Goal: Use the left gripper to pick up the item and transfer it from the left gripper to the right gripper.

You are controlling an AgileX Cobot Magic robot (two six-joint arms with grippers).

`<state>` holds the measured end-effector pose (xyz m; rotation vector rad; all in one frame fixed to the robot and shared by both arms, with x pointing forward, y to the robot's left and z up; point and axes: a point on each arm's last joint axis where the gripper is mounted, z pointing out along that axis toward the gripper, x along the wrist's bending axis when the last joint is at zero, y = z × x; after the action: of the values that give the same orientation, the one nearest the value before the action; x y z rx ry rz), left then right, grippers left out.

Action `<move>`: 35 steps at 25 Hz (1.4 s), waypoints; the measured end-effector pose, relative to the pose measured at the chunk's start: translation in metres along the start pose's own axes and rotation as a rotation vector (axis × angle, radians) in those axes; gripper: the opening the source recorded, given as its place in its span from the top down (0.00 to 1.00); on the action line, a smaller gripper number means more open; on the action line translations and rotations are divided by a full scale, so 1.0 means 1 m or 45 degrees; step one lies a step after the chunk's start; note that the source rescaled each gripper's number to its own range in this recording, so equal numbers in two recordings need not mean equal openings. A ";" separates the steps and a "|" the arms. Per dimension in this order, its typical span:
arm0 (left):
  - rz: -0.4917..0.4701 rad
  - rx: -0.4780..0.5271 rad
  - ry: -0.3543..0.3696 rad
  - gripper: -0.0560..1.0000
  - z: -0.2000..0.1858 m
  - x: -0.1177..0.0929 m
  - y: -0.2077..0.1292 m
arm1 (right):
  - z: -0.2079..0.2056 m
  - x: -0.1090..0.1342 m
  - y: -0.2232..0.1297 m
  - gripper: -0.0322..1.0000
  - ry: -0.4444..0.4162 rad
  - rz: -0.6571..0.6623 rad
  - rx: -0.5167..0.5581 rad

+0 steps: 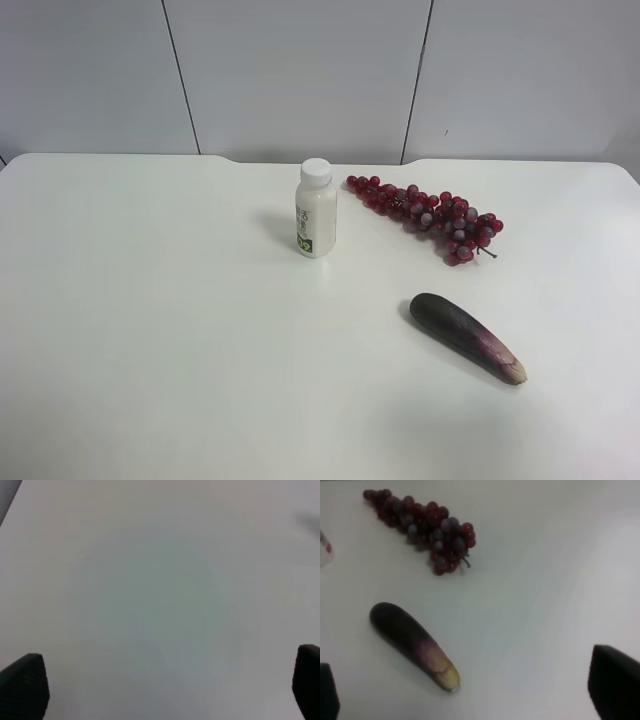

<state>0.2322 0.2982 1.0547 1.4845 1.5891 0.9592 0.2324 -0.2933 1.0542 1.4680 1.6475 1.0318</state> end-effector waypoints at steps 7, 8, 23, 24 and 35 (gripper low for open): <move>0.000 0.000 0.000 0.01 0.000 0.000 0.000 | 0.000 0.000 0.000 0.01 0.021 -0.010 0.000; 0.000 0.000 0.000 0.01 0.000 0.000 0.000 | 0.000 0.000 0.000 0.01 0.021 -0.010 0.000; 0.000 0.000 0.000 0.01 0.000 0.000 0.000 | 0.000 0.000 0.000 0.01 0.021 -0.010 0.000; 0.000 0.000 0.000 0.01 0.000 0.000 0.000 | 0.000 0.000 0.000 0.01 0.021 -0.010 0.000; 0.000 0.000 0.000 0.01 0.000 0.000 0.000 | 0.000 0.000 0.000 0.01 0.021 -0.010 0.000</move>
<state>0.2322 0.2982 1.0547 1.4845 1.5891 0.9592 0.2323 -0.2934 1.0542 1.4554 1.6639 1.0418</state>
